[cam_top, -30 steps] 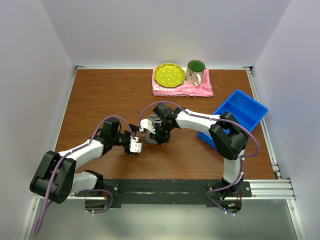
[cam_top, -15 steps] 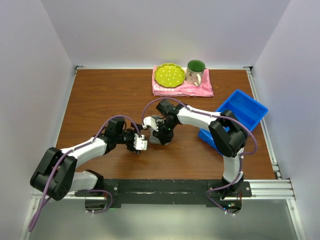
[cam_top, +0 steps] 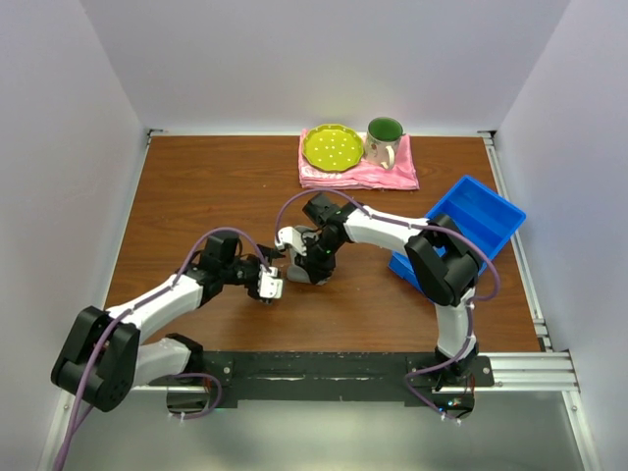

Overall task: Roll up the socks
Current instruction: Roll the sock at the center of the board.

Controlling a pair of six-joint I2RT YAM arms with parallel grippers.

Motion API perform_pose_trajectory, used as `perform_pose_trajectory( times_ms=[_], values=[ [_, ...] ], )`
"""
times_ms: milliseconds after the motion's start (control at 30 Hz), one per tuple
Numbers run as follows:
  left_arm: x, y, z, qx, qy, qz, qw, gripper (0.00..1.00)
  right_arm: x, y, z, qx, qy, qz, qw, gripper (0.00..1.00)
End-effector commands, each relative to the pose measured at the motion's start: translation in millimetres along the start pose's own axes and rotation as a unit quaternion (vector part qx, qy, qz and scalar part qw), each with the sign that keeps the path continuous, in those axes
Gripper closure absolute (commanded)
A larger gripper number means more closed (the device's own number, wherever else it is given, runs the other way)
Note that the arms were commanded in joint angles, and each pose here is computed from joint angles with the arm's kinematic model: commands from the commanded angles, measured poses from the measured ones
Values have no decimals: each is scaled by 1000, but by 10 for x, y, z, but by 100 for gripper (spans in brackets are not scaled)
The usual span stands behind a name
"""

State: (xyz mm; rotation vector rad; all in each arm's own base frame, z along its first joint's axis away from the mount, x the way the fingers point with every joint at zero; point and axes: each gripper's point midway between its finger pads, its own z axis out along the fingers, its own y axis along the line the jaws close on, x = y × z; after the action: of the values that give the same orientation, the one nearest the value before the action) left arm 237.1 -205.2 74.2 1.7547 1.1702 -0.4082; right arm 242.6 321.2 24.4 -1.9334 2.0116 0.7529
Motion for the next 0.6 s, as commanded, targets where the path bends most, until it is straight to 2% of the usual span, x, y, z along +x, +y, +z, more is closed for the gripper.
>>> perform_pose_trajectory(
  times_ms=[0, 133, 333, 567],
  values=[
    [7, -143, -16, 21, -2, 57, 998, 18, 37, -59, 74, -4, 3, 11, 1000, 100],
    [48, -189, 28, 19, 11, 70, 997, 18, 48, -79, 84, -18, 0, 24, 1000, 100],
    [96, 74, 111, -53, 44, 95, 993, 18, 10, -111, 93, -35, -1, 34, 999, 100],
    [84, 103, 263, -65, 65, 114, 989, 19, -12, -108, 149, -63, 0, 45, 997, 100]
  ],
)
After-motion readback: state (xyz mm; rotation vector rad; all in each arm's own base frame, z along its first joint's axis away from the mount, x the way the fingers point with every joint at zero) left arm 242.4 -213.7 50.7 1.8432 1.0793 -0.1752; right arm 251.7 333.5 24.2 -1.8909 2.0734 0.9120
